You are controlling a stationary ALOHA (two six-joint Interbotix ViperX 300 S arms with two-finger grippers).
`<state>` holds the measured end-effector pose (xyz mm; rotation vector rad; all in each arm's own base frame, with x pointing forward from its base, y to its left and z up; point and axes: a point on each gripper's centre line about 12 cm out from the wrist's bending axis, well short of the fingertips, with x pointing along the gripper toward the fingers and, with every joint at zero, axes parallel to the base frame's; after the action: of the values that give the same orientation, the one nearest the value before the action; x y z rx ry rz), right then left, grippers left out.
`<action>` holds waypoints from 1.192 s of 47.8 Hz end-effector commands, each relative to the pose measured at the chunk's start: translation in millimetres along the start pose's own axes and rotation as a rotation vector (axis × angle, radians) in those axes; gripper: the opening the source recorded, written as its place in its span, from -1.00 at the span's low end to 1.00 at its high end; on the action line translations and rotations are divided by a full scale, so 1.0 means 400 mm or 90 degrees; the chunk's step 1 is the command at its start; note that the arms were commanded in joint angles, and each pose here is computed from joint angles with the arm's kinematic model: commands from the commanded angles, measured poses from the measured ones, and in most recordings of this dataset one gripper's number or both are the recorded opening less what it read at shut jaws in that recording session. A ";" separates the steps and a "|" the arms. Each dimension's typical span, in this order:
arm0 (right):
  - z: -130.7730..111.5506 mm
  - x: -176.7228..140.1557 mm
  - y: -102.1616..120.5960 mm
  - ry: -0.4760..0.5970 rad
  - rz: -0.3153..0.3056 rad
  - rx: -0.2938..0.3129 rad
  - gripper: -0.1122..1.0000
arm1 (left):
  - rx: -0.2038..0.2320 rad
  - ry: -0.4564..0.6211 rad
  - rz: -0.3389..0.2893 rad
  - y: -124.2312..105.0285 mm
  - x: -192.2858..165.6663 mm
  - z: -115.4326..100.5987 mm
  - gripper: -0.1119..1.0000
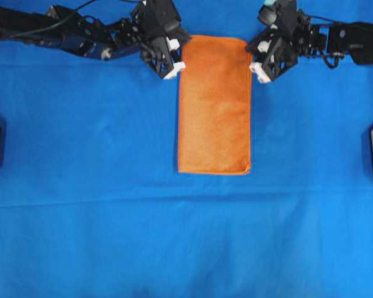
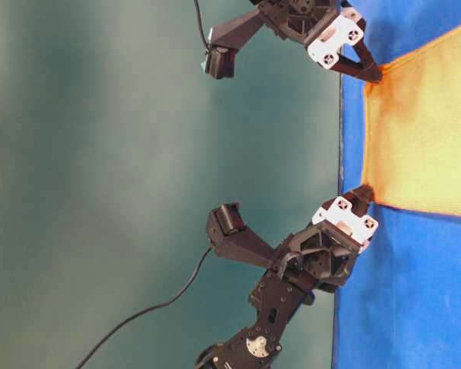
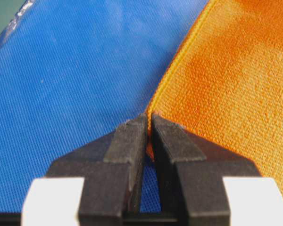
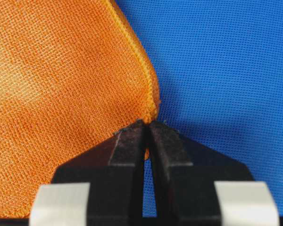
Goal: Fold the orange towel.
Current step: 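Grasp the far corners of the vertical strip with both grippers, then fold the far half toward the near end with both grippers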
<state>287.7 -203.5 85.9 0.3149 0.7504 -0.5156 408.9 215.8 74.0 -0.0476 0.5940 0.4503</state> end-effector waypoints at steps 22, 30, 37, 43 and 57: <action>0.077 -0.034 -0.004 -0.041 -0.019 -0.013 -0.76 | 0.017 -0.055 0.006 0.011 -0.047 0.094 -0.75; 0.099 -0.045 -0.014 -0.043 -0.036 -0.017 -0.76 | 0.047 -0.072 0.022 0.039 -0.060 0.122 -0.75; 0.118 -0.048 -0.028 -0.053 -0.045 -0.020 -0.76 | 0.046 -0.072 0.034 0.064 -0.063 0.133 -0.75; 0.128 -0.049 -0.034 -0.059 -0.048 -0.018 -0.76 | 0.048 -0.068 0.036 0.071 -0.062 0.132 -0.75; 0.140 -0.085 -0.016 -0.079 -0.042 -0.022 -0.76 | 0.057 -0.054 0.026 0.056 -0.097 0.156 -0.75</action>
<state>292.9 -226.0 127.4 0.2471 0.7030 -0.5833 400.4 235.1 117.5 0.0487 0.5863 0.4650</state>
